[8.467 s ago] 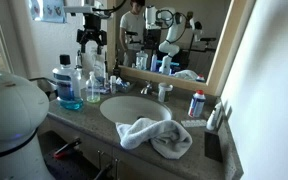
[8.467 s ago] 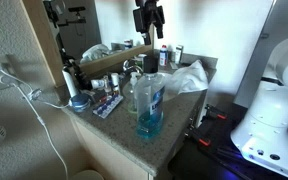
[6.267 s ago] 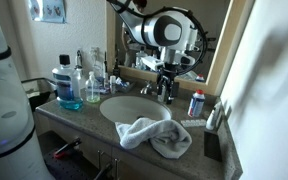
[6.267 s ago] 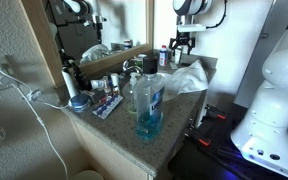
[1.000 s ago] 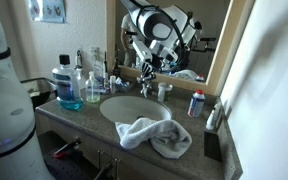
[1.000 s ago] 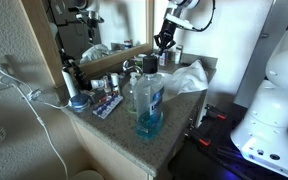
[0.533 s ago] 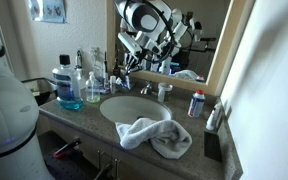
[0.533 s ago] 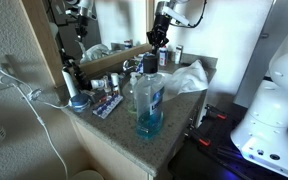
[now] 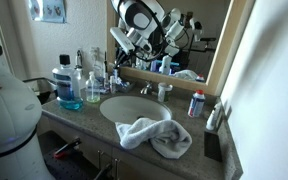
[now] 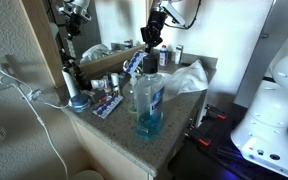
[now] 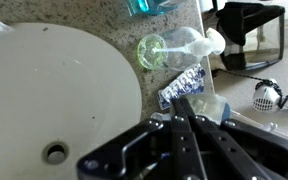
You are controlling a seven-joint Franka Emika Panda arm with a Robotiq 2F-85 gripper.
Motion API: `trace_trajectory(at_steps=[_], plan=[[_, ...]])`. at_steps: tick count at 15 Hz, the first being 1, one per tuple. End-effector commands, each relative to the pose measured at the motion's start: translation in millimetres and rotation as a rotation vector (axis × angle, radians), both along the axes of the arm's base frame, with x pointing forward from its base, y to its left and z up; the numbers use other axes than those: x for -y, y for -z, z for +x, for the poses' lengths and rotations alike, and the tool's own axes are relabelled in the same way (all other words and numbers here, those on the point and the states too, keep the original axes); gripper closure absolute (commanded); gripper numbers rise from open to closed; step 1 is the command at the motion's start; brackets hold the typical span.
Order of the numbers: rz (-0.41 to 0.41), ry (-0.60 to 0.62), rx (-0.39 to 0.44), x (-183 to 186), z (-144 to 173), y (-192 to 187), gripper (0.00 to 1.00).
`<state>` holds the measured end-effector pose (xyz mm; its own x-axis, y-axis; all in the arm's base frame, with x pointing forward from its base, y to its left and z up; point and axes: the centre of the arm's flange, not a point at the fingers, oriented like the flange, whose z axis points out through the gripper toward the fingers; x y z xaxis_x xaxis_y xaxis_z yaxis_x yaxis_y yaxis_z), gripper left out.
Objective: Move the white object near the white tube to the left
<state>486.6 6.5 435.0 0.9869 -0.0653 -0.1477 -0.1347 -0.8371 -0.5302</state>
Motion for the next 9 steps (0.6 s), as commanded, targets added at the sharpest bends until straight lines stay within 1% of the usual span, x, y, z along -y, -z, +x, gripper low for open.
trace_trajectory(at_steps=[1, 5, 9], plan=[[0.095, -0.070, 0.005, -21.4, -1.0, -2.9, 0.98], [0.194, -0.132, -0.030, -42.9, 3.8, 8.9, 0.98], [0.302, -0.186, -0.085, -59.3, 12.5, 30.9, 0.98]])
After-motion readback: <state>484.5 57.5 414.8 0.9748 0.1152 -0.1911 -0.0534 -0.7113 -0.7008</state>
